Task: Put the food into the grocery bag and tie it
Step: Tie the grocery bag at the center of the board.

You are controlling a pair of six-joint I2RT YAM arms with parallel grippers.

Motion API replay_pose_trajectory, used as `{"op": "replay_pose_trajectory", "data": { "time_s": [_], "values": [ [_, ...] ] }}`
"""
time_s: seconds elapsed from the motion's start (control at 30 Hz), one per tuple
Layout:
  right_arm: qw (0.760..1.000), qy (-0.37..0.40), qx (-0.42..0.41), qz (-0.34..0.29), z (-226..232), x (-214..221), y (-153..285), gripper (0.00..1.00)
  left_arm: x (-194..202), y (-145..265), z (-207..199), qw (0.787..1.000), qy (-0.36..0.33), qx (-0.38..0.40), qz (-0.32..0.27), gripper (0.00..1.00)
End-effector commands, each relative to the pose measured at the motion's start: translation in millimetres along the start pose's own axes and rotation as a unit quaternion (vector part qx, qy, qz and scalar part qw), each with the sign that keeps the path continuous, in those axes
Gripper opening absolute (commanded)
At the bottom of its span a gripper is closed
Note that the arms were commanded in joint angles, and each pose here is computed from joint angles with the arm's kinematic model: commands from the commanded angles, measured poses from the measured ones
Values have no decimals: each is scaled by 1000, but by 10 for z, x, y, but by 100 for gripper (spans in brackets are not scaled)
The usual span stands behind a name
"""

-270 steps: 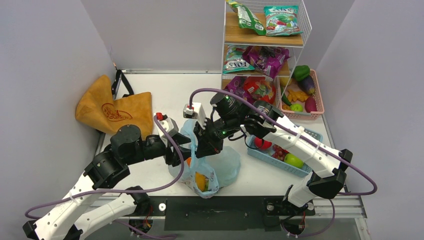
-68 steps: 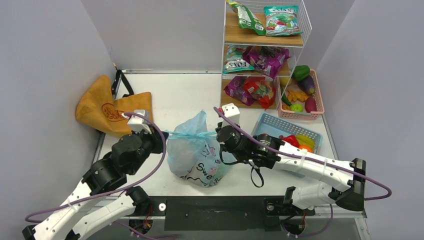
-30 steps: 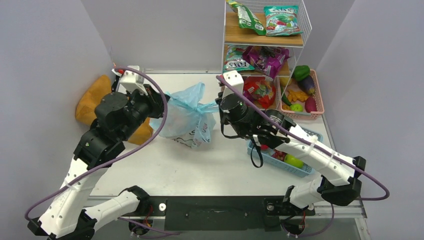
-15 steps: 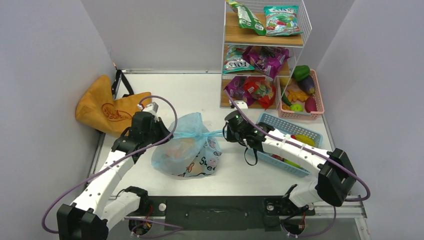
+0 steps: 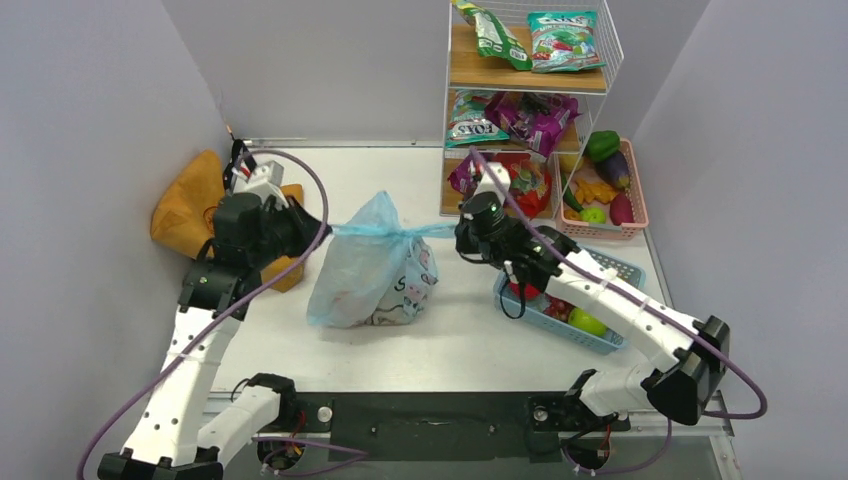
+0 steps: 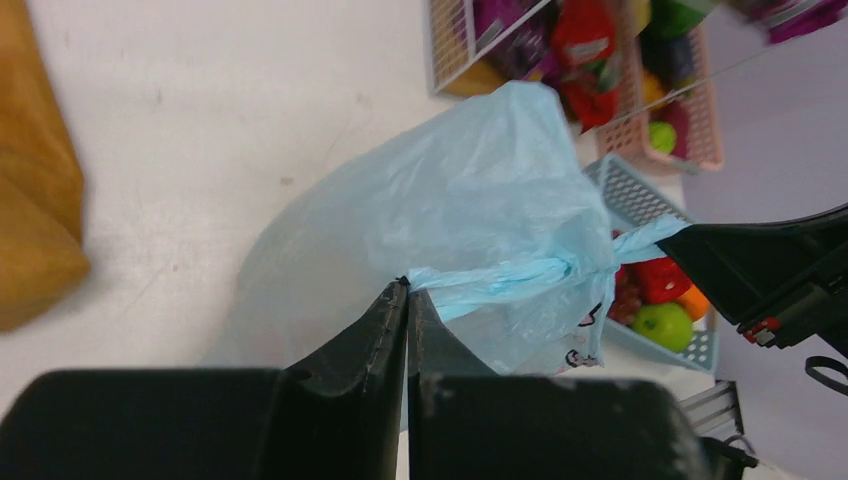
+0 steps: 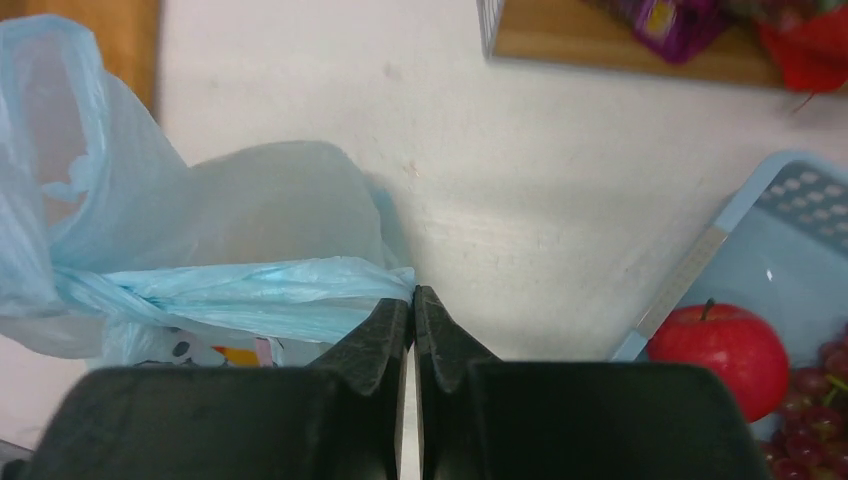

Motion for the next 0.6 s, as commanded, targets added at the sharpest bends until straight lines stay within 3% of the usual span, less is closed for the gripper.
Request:
{"op": "replay_pose_trajectory", "data": {
  "time_s": [0.0,0.1,0.2,0.33,0.4,0.57],
  "values": [
    [983,64,137,-102,-481,-694,670,0,-961,524,-16,987,-39,-59,-142,0],
    [977,60,143,-143,-415,-1028,948,0,-1270,728,-137,982,-50,-55,-176,0],
    [973,63,171,-140,-557,-1071,997,0,-1291,707,-102,982,-52,-68,-171,0],
    [970,69,199,-118,-759,-853,881,0,-1027,535,6,985,-36,-71,-152,0],
    [969,73,212,-100,-867,-672,770,0,-659,311,146,990,-19,-76,-117,0],
    [979,77,187,-34,-931,-209,451,0,-234,101,174,995,14,-37,-95,0]
  ]
}}
Point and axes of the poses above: each gripper's point midway between its finger pads, its own y axis back along the fingers, its own z axis along the line the jaws close on, x = y × z, the point moved 4 cm from there along y, back along the fingers, and after that the axes turned 13 degrees about -y, right-handed, at the moved point
